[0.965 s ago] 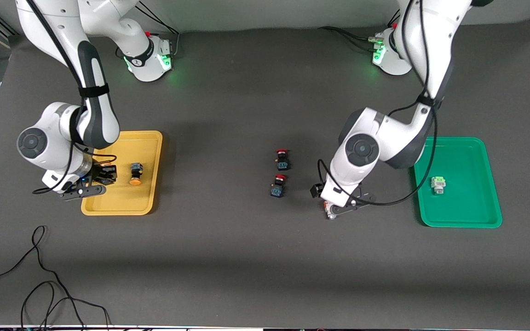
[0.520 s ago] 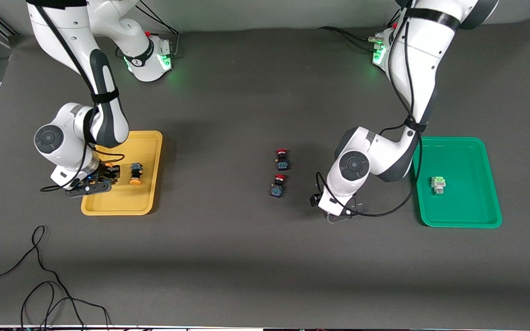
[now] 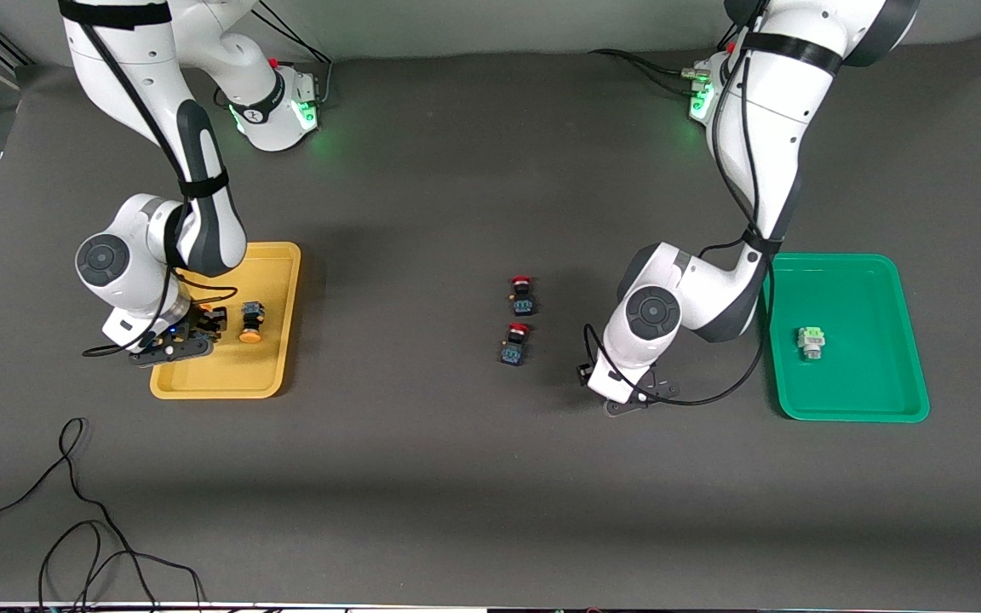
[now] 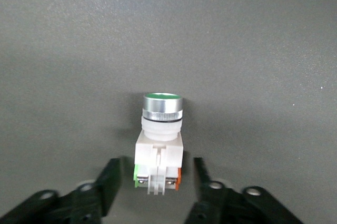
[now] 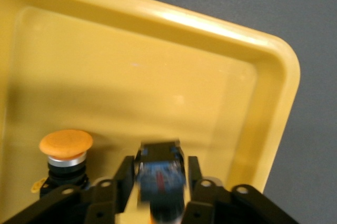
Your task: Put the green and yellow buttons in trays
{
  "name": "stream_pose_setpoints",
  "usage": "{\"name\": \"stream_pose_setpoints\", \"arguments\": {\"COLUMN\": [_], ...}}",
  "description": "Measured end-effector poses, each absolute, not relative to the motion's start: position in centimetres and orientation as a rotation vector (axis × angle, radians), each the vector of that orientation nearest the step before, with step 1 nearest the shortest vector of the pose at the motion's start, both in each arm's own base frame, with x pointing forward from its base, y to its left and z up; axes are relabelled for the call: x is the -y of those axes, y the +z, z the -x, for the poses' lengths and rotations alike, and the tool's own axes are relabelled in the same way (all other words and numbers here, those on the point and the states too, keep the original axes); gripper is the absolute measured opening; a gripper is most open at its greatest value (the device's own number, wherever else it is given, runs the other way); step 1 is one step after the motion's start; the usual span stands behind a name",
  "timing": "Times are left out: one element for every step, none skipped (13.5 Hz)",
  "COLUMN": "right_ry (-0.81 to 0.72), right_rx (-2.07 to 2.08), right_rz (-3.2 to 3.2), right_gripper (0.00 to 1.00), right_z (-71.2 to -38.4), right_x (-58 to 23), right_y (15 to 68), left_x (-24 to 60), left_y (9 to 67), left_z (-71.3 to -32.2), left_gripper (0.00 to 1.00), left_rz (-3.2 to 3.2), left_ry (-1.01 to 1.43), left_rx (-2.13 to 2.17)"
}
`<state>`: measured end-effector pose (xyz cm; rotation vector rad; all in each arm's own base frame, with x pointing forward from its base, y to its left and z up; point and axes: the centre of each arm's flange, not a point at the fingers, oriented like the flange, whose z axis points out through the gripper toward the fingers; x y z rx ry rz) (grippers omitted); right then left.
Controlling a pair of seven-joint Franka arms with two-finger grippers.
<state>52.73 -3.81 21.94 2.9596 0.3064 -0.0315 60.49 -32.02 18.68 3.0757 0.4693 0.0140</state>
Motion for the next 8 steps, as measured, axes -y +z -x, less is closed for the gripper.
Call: {"name": "stream_pose_setpoints", "arguments": {"right_ry": [-0.032,-0.032,-0.032,-0.031,-0.033,-0.047,-0.085,-0.138], "right_rx": [-0.306,-0.307,-0.307,-0.306,-0.298,-0.288,-0.281,-0.274], "right_rz": [-2.96,-2.96,-2.96,-2.961,-2.968,-2.985,-3.015,-3.051], "right_gripper": [0.64,0.69,0.69,0.69,0.69,0.69,0.69,0.69], "right_z": [-52.7,-52.7,-52.7,-52.7,-52.8,-52.9,-53.3,-54.0], "right_x": [4.0,4.0,4.0,4.0,3.9,3.8,3.5,3.3], "right_y": [21.9,22.0,22.0,22.0,22.0,22.2,23.0,24.4], "left_x": [32.0,32.0,32.0,31.9,31.8,31.7,31.6,31.6], "left_y": [18.7,18.7,18.8,18.9,19.3,20.1,21.5,23.5], "left_z": [-60.5,-60.5,-60.6,-60.8,-61.1,-61.6,-62.0,-62.1], "left_gripper": [0.45,0.36,0.33,0.33,0.33,0.33,0.33,0.33], "left_rz": [-3.076,-3.075,-3.074,-3.071,-3.066,-3.058,-3.058,-3.069], "left_ry": [0.015,0.016,0.02,0.025,0.036,0.051,0.056,0.044], "left_rx": [-0.469,-0.47,-0.471,-0.474,-0.479,-0.484,-0.489,-0.491]}}
